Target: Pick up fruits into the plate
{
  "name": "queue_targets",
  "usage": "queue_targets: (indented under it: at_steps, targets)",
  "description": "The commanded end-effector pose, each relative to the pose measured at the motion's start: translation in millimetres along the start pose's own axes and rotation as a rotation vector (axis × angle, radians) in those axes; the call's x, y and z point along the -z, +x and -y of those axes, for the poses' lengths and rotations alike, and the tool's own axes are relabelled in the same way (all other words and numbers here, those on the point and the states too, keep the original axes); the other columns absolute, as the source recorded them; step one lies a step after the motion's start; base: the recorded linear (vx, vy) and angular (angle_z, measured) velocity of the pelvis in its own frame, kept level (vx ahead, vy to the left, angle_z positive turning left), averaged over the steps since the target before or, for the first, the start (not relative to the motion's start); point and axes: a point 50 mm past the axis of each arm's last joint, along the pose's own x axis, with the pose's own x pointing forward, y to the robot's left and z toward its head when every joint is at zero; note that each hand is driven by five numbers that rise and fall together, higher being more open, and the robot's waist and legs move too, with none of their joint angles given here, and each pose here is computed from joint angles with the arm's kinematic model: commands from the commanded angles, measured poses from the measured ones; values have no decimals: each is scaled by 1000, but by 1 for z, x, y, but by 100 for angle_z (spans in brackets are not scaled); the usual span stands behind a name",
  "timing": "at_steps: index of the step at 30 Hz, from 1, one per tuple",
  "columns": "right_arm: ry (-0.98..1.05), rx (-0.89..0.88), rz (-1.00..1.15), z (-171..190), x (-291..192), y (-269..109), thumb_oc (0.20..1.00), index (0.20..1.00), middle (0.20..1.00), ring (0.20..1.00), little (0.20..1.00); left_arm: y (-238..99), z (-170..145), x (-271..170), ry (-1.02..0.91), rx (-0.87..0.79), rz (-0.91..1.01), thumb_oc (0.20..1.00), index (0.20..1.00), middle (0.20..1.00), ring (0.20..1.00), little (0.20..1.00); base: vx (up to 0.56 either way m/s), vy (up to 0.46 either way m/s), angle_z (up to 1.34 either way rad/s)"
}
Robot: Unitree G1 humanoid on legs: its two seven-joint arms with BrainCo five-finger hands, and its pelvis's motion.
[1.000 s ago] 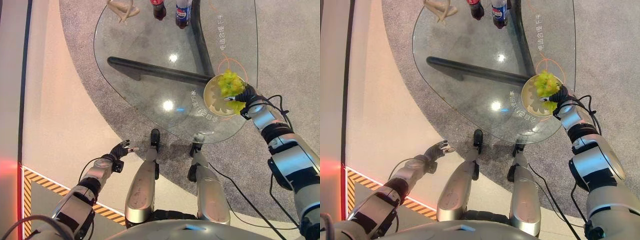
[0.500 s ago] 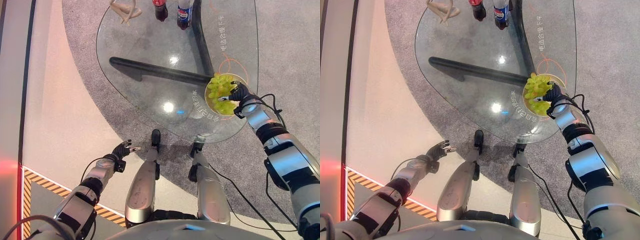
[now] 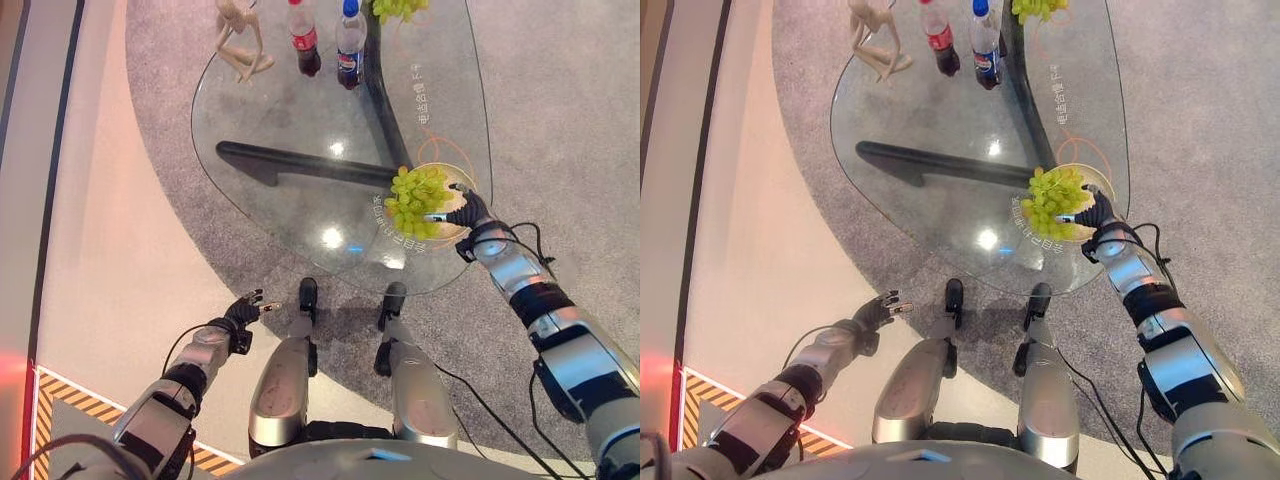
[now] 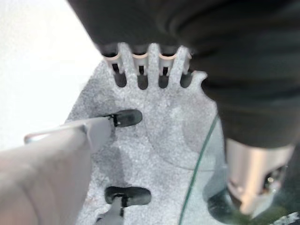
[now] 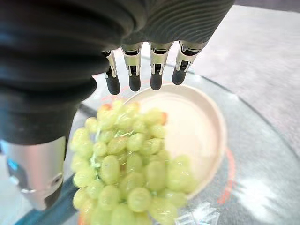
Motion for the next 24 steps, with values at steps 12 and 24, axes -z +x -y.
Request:
queue_targets:
  at_steps: [12,24]
  targets:
    - [662,-421,-511,-150,143,-130,1000,1000,1000,1000,1000,-45,3,133,-99,-25,-420,1000,1000,1000,1000,1000,176,-5,-10]
    - [759,-572,-953,-190,195,-216,1000,1000,1000,1000,1000,-68,19,174,-194,-8,-597,1000,1000,1000,1000,1000,75,24,-6]
